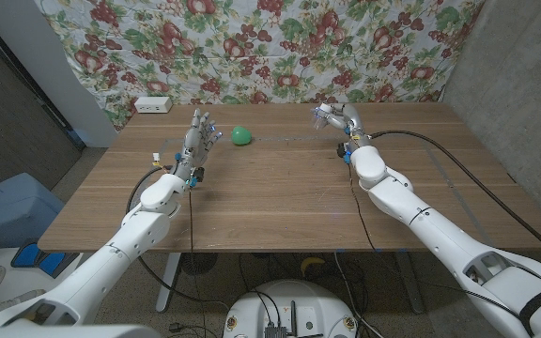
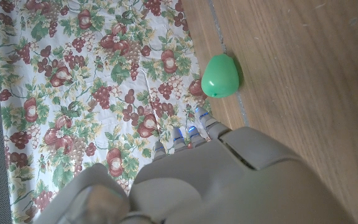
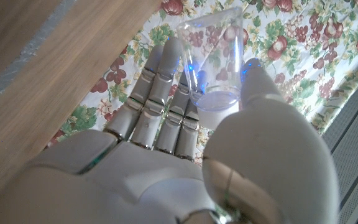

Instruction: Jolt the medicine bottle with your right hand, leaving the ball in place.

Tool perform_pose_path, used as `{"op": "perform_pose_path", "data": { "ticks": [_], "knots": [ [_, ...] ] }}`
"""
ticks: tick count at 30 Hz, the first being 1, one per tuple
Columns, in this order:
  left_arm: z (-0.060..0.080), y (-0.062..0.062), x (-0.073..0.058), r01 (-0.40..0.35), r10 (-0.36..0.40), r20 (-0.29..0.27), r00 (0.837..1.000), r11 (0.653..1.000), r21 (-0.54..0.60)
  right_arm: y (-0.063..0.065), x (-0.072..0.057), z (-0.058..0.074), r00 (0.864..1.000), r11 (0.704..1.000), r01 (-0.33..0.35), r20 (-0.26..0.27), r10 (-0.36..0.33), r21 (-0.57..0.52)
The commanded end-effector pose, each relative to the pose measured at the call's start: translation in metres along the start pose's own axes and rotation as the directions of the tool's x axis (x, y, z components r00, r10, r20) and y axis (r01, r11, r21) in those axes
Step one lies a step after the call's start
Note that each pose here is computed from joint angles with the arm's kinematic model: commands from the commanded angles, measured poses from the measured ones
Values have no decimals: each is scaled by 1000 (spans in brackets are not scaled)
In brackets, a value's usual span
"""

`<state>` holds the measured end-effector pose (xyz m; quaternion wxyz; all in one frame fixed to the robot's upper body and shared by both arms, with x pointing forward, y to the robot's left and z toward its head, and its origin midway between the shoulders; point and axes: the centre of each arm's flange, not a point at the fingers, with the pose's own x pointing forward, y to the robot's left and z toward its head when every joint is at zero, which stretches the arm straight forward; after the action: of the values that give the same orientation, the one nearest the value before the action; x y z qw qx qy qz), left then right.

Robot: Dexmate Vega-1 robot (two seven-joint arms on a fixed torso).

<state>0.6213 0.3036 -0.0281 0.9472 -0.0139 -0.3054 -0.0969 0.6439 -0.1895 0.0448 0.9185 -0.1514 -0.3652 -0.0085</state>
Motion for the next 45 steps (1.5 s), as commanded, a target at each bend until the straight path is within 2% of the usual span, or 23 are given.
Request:
{"op": "perform_pose_path", "data": {
  "ticks": [1,12,13,18,25,35,41,42,43,45],
  "knots": [
    [0,2,-1,-4,4,-1,1000,1000,-1,-14,6,-3,999,996,44,2,-44,75],
    [-1,2,0,-4,4,-6,1000,1000,-1,5,5,-15,999,998,-27,-37,29,50],
    [-2,2,0,-4,4,-5,1000,1000,-1,12,3,-20,997,998,-52,-51,54,44],
    [-2,1,1,-4,4,-6,1000,1000,-1,27,-4,-29,990,994,-109,-85,111,26],
    [-2,0,2,-3,3,-8,1000,1000,0,38,-9,-35,982,988,-157,-107,156,3],
    [-1,-1,2,-6,6,-6,1000,1000,1,32,-7,-32,987,991,-136,-91,136,-1],
    [-1,-2,0,-9,10,-4,1000,1000,1,12,1,-20,997,998,-61,-43,61,7],
    [-1,-2,0,-10,10,-4,1000,1000,1,12,1,-20,997,998,-61,-43,61,7],
    [-1,-2,0,-10,10,-2,1000,1000,1,5,2,-16,999,1000,-22,-24,22,16],
    [0,-2,-1,-12,12,-2,1000,1000,3,-3,4,-12,1000,1000,6,-6,-6,31]
  ]
}}
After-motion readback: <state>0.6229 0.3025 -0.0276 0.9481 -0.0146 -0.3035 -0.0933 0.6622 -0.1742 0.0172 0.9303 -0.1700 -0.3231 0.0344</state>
